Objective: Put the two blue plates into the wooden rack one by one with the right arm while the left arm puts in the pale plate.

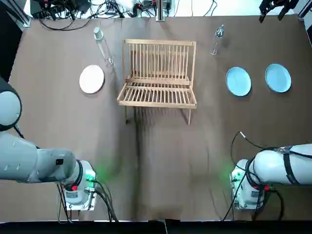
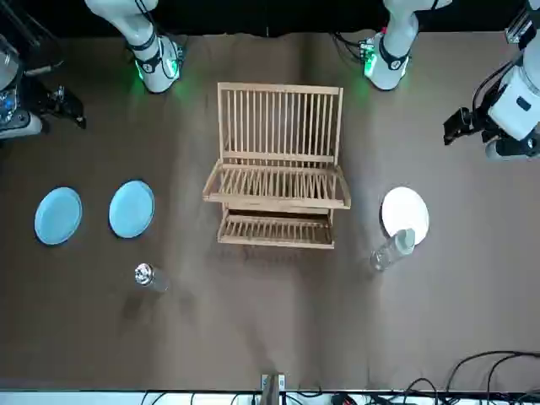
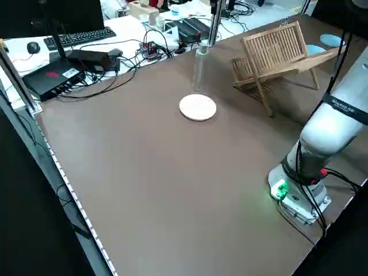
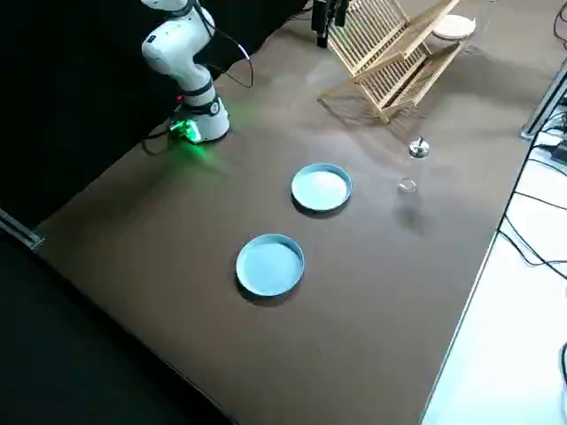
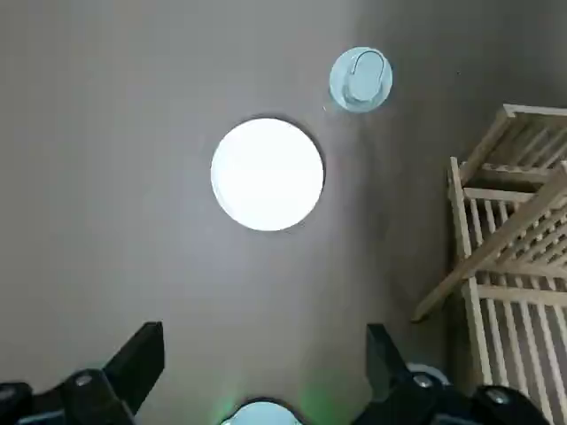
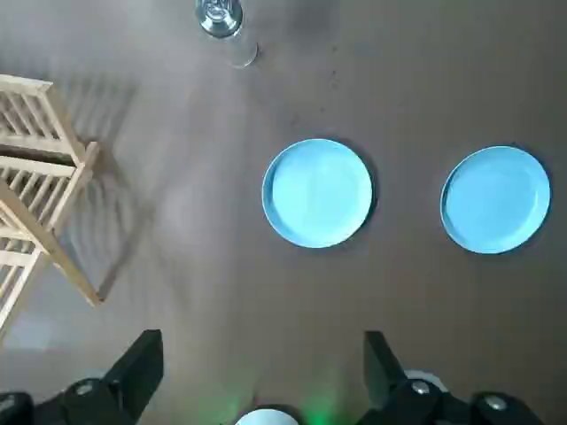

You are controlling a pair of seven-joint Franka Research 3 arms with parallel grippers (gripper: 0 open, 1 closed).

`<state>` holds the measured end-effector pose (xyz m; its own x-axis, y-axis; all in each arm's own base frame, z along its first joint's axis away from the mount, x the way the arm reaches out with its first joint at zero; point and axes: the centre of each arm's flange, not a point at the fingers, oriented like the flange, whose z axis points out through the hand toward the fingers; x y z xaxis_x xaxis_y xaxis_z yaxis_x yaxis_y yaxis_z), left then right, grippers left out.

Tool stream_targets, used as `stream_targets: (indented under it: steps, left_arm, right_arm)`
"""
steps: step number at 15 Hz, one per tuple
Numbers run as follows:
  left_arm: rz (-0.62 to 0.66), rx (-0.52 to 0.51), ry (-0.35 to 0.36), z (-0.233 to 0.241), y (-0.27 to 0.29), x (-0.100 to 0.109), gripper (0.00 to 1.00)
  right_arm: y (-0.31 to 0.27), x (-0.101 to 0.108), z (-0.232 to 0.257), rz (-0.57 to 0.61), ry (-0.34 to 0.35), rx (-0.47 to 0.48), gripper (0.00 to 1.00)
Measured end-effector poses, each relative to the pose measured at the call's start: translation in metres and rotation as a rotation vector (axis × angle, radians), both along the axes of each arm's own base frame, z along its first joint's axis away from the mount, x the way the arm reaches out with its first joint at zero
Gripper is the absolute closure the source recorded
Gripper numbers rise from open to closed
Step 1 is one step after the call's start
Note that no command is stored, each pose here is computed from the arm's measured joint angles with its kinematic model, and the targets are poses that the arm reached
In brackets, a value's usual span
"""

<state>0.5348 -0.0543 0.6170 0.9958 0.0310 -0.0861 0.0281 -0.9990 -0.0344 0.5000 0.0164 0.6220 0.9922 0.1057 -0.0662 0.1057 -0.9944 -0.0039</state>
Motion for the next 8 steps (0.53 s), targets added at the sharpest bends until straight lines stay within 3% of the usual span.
stream_targets:
  steps: [4, 8]
  left_arm:
    - [0.001, 0.000, 0.003, -0.001, 0.002, 0.001, 0.00]
    - [0.009, -0.004, 0.068, -0.048, 0.011, 0.022, 0.00]
  right_arm:
    - [0.001, 0.002, -0.009, 0.001, 0.018, -0.001, 0.00]
    - [-0.006, 0.016, -0.022, -0.020, 0.005, -0.002, 0.00]
